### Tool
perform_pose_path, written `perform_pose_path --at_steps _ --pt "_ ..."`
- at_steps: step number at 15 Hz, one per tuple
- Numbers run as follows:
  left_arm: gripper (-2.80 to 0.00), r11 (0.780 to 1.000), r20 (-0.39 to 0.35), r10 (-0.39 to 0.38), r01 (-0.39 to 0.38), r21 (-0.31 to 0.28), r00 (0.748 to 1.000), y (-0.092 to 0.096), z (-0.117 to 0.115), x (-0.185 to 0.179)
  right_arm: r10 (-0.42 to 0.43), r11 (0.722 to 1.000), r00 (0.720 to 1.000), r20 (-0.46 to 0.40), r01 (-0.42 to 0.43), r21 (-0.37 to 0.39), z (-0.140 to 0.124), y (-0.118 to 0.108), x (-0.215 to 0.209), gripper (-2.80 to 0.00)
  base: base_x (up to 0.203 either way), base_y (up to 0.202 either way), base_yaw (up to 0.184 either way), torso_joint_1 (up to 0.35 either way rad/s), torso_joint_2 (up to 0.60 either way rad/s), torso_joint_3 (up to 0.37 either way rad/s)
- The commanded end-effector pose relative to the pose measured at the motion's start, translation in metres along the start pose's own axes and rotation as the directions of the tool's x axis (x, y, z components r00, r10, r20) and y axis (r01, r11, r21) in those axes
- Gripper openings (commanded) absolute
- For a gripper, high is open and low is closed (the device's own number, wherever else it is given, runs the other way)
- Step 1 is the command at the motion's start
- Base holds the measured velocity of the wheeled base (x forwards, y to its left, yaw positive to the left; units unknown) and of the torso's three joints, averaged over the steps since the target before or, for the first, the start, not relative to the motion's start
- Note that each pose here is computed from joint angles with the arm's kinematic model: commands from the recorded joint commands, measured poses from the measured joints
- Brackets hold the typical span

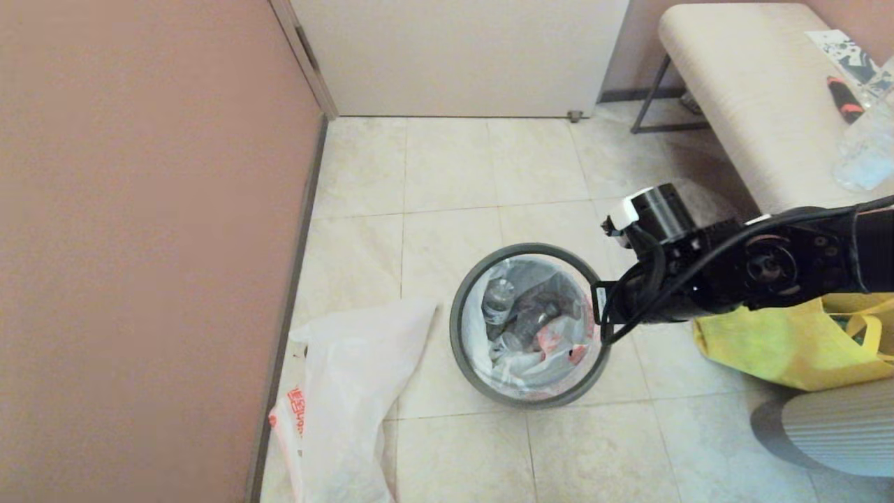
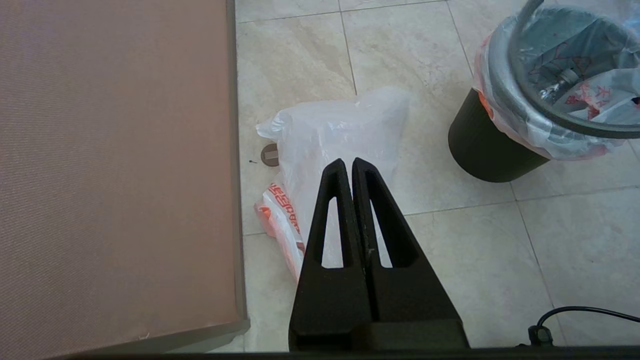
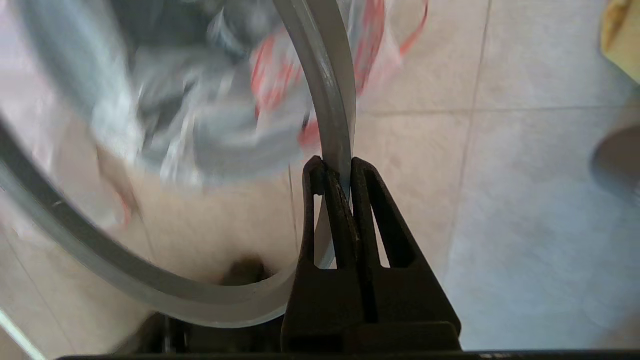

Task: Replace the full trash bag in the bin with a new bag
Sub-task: Place the trash can ring on the floor

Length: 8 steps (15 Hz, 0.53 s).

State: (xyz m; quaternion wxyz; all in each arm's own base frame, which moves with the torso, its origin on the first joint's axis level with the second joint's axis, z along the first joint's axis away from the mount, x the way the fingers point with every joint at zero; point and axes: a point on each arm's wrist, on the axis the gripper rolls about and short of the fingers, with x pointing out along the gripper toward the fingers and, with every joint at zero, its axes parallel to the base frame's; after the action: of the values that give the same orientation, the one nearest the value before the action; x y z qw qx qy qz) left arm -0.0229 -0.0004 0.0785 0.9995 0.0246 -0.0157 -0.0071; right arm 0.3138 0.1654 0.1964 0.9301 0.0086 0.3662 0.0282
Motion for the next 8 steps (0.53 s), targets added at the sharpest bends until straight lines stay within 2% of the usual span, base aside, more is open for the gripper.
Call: perform_pose_path --at_steps 1,4,8 --pt "-2.8 1.0 -0.013 -0.001 0.001 0.0 1.0 0.0 -0.003 0.001 0.012 1.0 0.999 0.036 -0.012 -0.004 -0.007 -0.005 -0.043 -2.8 0.0 0.0 0.0 0.0 0.0 0.0" --pt "-2.8 1.0 -0.013 -0.001 0.001 0.0 1.0 0.0 -0.003 0.001 -0.096 0.995 0.995 -0.008 0.096 -0.015 -0.035 -0.024 -0.065 -2.8 0.0 0.0 0.0 0.0 0.0 0.0" --pt "-2.8 1.0 -0.013 -0.001 0.001 0.0 1.0 0.0 -0.003 0.001 -0.263 0.964 0.962 -0.071 0.258 -0.067 -0.077 -0.053 -0.077 -2.8 0.0 0.0 0.0 0.0 0.0 0.0"
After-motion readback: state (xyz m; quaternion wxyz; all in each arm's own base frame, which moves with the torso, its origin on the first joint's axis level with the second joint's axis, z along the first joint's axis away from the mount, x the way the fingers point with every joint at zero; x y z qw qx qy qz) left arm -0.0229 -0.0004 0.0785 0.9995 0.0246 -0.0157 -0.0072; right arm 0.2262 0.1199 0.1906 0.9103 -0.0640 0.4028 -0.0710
